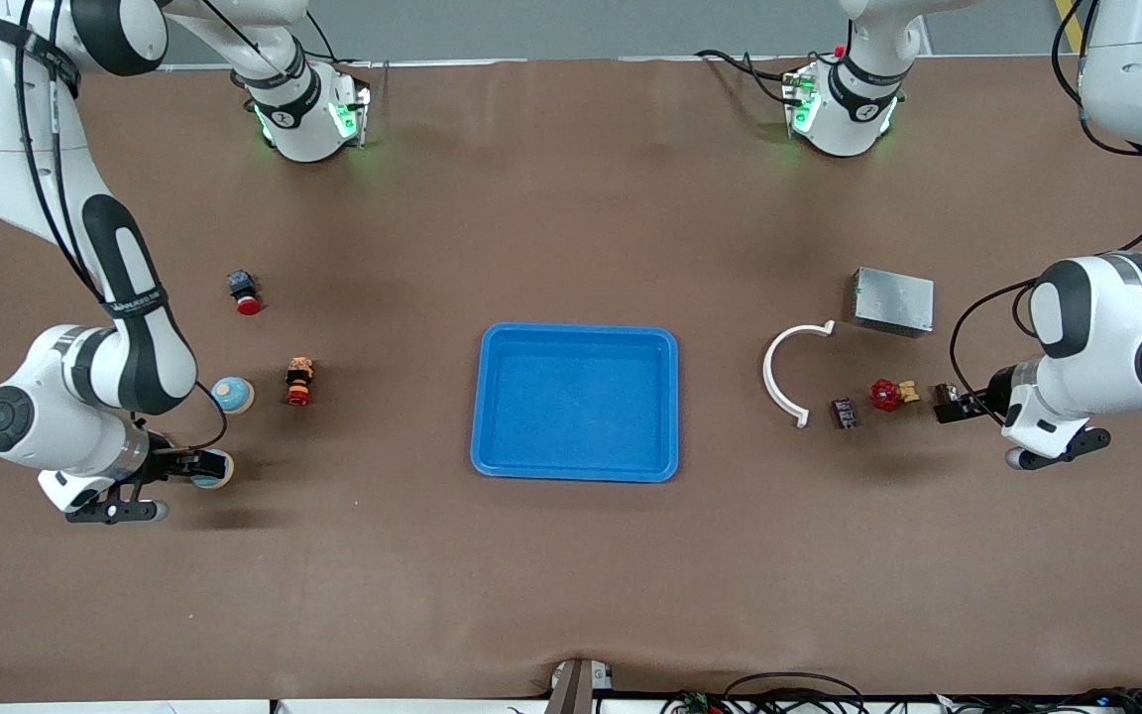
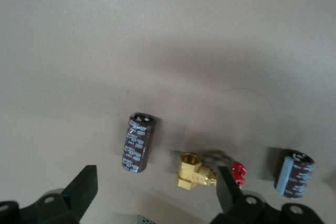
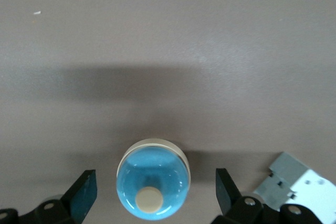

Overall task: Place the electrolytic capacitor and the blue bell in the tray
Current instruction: 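Grasp the blue button with the right gripper while the left gripper grasps a capacitor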

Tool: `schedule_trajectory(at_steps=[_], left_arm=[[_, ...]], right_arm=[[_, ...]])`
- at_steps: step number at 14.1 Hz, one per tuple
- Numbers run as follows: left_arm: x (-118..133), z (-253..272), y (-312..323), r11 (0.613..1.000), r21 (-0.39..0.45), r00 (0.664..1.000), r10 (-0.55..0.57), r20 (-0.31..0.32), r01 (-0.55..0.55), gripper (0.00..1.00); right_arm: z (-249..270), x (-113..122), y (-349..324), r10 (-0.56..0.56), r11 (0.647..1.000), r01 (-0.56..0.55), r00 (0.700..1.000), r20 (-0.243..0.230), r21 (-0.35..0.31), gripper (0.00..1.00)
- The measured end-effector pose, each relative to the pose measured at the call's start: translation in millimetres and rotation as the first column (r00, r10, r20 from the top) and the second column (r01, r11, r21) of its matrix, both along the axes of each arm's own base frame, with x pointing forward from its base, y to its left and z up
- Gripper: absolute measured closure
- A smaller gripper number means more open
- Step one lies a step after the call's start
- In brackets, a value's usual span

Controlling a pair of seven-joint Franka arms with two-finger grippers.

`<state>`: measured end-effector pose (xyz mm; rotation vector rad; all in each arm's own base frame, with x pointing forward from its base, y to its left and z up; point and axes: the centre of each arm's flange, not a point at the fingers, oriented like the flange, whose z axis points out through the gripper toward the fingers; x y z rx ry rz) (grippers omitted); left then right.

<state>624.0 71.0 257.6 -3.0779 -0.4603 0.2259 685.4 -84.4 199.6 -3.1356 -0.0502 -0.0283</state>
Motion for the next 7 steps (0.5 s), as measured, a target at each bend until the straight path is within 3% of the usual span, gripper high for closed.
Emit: schedule_trajectory(at_steps=[7], left_arm=[[-2,-26,4,1.000,-0.007,1.000,0.007,-0.023,-0.007,0.00]], right_arm=[[-5,-3,5,0.008,1.000,-0.008,1.000,-0.003,0.000,0.04]])
